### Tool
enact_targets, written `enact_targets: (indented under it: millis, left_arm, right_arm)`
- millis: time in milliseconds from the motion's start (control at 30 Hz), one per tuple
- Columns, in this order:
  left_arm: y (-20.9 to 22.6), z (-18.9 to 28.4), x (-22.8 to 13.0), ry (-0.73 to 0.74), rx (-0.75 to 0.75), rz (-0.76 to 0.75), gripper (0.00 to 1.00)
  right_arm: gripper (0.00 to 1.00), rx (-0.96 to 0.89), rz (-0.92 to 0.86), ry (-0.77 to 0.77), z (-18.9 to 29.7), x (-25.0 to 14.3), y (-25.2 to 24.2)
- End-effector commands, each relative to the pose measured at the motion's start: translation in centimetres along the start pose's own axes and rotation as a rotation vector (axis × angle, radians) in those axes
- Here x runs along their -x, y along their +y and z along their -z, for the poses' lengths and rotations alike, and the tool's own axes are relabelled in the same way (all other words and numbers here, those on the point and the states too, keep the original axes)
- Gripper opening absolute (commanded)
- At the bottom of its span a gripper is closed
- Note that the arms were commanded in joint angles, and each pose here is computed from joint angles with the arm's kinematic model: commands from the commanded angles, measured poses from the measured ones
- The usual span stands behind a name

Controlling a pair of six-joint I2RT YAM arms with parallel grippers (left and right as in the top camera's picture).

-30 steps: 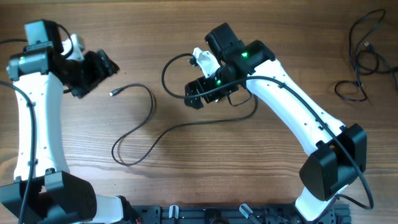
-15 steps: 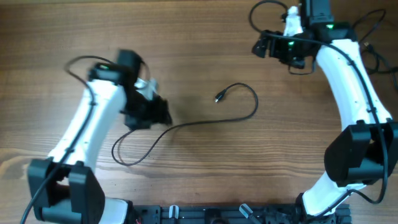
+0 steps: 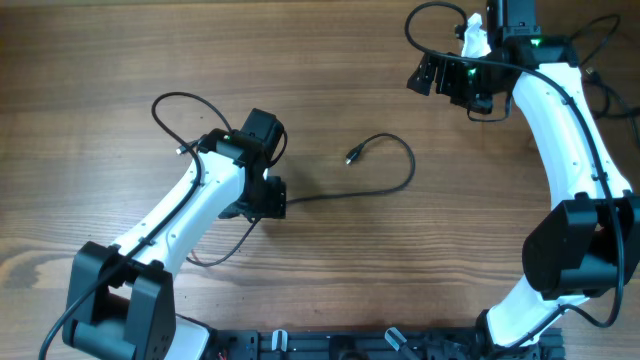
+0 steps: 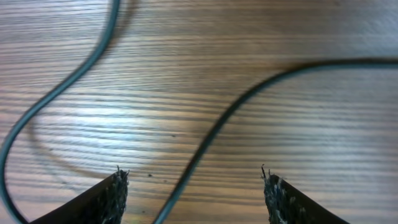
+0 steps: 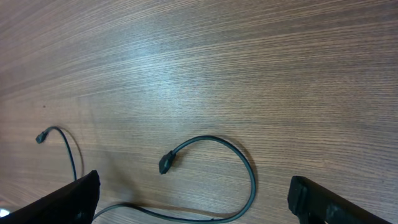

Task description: Untangle cables

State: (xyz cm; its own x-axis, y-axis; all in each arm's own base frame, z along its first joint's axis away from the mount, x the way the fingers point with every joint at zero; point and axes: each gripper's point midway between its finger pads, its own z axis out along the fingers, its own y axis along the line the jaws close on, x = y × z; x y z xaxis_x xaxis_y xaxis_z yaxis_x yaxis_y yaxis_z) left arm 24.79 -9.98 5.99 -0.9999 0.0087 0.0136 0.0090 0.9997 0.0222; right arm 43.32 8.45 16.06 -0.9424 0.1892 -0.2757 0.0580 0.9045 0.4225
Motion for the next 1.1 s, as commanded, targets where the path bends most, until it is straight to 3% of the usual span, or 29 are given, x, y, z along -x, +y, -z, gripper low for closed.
enact_targets:
  millis: [0,133,267,433,633,733,800,900,1067]
  left_arm:
    - [1.0,-0.9,-1.1,0.019,0.043,0.061,0.67]
    - [0.8,-2.4,-3.1,0.085,0.015,0.103,0.63]
    - [0.7,-4.0,-3.0,0.054,0.002,0.126,0.6]
    - [-1.3,-3.2,1.5,-0.115,-0.086,0.142,0.04]
    - [-5.4,5.4,10.7,-0.425,-0.269,0.133,0.04]
    - [-8.7,11.3,14.8,-0.602,-0.454,0.092,0.04]
    - [-12.0,15.5,16.6,-0.72,-0.655,0.013,0.04]
    - [-13.5,17.5,17.5,-0.771,-0.755,0.048,0.04]
    - [-13.7,17.3,17.7,-0.709,-0.818,0.2,0.04]
  right_arm:
    - [0.99,0.017,0.019,0.022,-0.6,-0.3,0.2]
    - [0.99,0.016,0.026,0.023,-0.6,-0.3,0.2]
    - [0.99,0.016,0.034,0.023,-0.6,-0.4,0.2]
    - [0.99,0.016,0.036,0.024,-0.6,-0.4,0.2]
    - [1.0,0.016,0.036,0.026,-0.6,-0.4,0.2]
    - [0.99,0.016,0.034,0.028,-0.6,-0.5,0.2]
    - [0.99,0.023,0.038,0.034,-0.6,-0.6,0.3]
    - [0.98,0.135,0.064,0.061,-0.4,-1.2,2.2]
    - [0.96,0.369,0.125,0.05,0.7,-0.8,6.1]
